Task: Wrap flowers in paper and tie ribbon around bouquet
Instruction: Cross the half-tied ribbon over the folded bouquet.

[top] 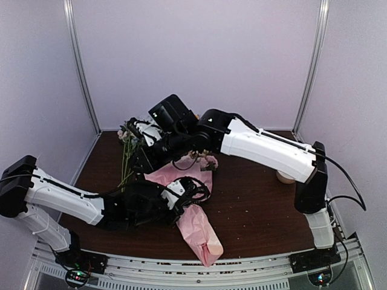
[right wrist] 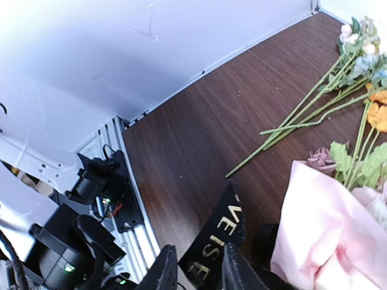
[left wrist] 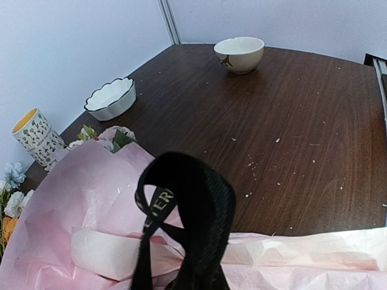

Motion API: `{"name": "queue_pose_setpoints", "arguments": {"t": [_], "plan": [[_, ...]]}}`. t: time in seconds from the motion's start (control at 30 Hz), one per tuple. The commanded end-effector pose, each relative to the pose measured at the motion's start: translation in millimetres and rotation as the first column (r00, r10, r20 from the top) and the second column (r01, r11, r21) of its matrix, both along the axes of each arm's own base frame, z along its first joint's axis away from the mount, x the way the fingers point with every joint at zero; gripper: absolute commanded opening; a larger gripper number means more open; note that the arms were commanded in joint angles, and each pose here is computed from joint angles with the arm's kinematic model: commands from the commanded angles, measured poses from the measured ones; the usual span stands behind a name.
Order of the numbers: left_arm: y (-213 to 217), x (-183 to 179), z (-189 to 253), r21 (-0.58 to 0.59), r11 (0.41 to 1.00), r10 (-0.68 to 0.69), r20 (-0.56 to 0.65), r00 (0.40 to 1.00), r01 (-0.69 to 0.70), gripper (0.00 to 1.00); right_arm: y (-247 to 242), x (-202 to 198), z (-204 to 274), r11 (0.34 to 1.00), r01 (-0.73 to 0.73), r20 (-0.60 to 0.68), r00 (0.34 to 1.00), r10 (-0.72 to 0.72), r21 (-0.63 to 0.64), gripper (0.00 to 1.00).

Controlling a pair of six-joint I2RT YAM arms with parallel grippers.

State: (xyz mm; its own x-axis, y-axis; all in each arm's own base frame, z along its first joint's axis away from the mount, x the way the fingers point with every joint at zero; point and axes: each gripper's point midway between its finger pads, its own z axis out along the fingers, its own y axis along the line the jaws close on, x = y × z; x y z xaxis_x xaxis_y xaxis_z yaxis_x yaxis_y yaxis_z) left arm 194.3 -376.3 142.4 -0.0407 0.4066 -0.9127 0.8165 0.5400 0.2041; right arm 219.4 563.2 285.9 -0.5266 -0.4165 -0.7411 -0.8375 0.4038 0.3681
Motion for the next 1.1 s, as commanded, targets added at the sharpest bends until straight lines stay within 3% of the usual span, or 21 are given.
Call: {"name": "queue_pose_setpoints", "arguments": {"t": [0.0, 0.13, 0.23, 0.33, 0.43, 0.63, 0.83, 1.07], "plan": [[0.2, 4.6, 20.0, -0.072, 0.997, 0.026, 0.045, 0.999, -0.022, 0.00, -18.4, 5.6, 35.6, 0.999, 0.027, 0.064, 0.998, -0.029, 0.032, 0.50], [2.4, 2.1, 24.0, -0.100, 0.995, 0.021, 0.043, 0.999, -0.016, 0.00, -40.1, 15.8, 65.1, 0.995, 0.056, 0.102, 0.993, -0.063, 0.078, 0.85], [4.7, 4.3, 23.5, -0.096, 0.995, 0.037, 0.046, 0.998, -0.033, 0.00, -62.1, 28.4, 79.8, 0.991, 0.097, 0.122, 0.987, -0.108, 0.096, 0.93], [5.2, 4.8, 21.9, -0.095, 0.995, 0.043, 0.039, 0.998, -0.039, 0.00, -91.4, 38.2, 83.1, 0.986, 0.144, 0.143, 0.978, -0.155, 0.084, 0.93], [5.3, 5.8, 25.1, -0.103, 0.994, 0.048, 0.039, 0.998, -0.044, 0.00, -122.7, 43.6, 63.7, 0.981, 0.178, 0.125, 0.975, -0.186, 0.069, 0.87], [8.2, 9.3, 24.4, -0.110, 0.992, 0.068, 0.029, 0.997, -0.064, 0.00, -164.9, 28.5, -10.8, 0.979, 0.181, -0.075, 0.982, -0.174, 0.094, 0.71], [7.1, 11.2, 22.5, -0.101, 0.993, 0.069, 0.024, 0.997, -0.066, 0.00, -164.4, -1.6, -51.2, 0.982, 0.123, -0.202, 0.975, -0.092, 0.144, 0.72], [5.2, 12.3, 19.8, -0.084, 0.994, 0.070, 0.016, 0.997, -0.068, 0.00, -147.3, -10.2, -78.9, 0.984, 0.104, -0.257, 0.964, -0.064, 0.145, 0.70]]}}
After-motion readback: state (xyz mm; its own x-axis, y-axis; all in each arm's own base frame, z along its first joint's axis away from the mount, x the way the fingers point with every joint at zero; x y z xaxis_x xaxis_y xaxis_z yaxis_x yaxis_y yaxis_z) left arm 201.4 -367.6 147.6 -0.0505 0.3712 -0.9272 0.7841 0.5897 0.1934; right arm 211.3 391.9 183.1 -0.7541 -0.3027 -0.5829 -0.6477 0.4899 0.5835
